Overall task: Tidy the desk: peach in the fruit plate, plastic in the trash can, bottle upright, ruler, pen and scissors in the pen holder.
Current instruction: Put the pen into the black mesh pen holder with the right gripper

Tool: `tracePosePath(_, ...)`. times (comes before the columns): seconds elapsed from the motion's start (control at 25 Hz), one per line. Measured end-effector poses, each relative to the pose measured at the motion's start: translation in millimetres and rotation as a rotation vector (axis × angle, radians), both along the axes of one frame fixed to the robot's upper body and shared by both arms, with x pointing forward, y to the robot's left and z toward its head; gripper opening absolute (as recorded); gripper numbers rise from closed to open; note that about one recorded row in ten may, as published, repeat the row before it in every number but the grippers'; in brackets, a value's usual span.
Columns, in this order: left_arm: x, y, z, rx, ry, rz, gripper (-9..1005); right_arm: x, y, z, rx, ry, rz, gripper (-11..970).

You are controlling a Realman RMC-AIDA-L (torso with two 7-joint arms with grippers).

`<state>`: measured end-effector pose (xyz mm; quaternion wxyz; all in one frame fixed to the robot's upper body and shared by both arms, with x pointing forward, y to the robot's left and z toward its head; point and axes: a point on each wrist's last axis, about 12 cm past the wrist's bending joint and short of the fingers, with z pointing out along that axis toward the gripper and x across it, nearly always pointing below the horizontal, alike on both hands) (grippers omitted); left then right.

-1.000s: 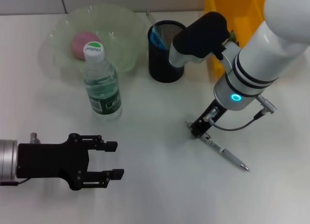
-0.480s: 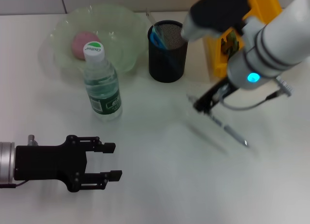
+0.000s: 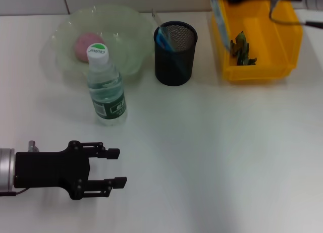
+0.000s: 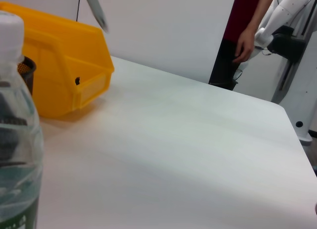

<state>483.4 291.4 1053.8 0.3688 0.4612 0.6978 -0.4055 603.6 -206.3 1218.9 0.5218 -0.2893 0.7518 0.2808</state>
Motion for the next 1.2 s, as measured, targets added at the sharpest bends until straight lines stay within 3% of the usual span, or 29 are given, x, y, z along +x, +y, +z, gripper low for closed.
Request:
tracePosePath(0.2,1.6,-2.1,1.6,-0.01,0.002,-0.002,680,15.6,-7.0,-27.9,0.323,-0.156,-0.011,246)
tracePosePath(0.28,1.8,-1.7,2.1,-0.012,0.001,0.0,680,22.9,-5.3,-46.0,0.391,-0.167,-0.049,252)
tracePosePath(0.32,1.8,-1.4,2.3,-0.013,0.001,0.001,680,28.8,-0.5,-65.3,0.429,-0.177,-0.093,255)
tracePosePath(0.64,2.4,-0.7,3.0,-0.02,0.0,0.012,680,37.0,22.8,-100.7,0.357,-0.153,-0.148,278)
tracePosePath(1.2,3.2,-2.1,3.6,-0.029,-0.007,0.016,698,33.4,33.8,-117.8,0.26,-0.088,-0.123,318)
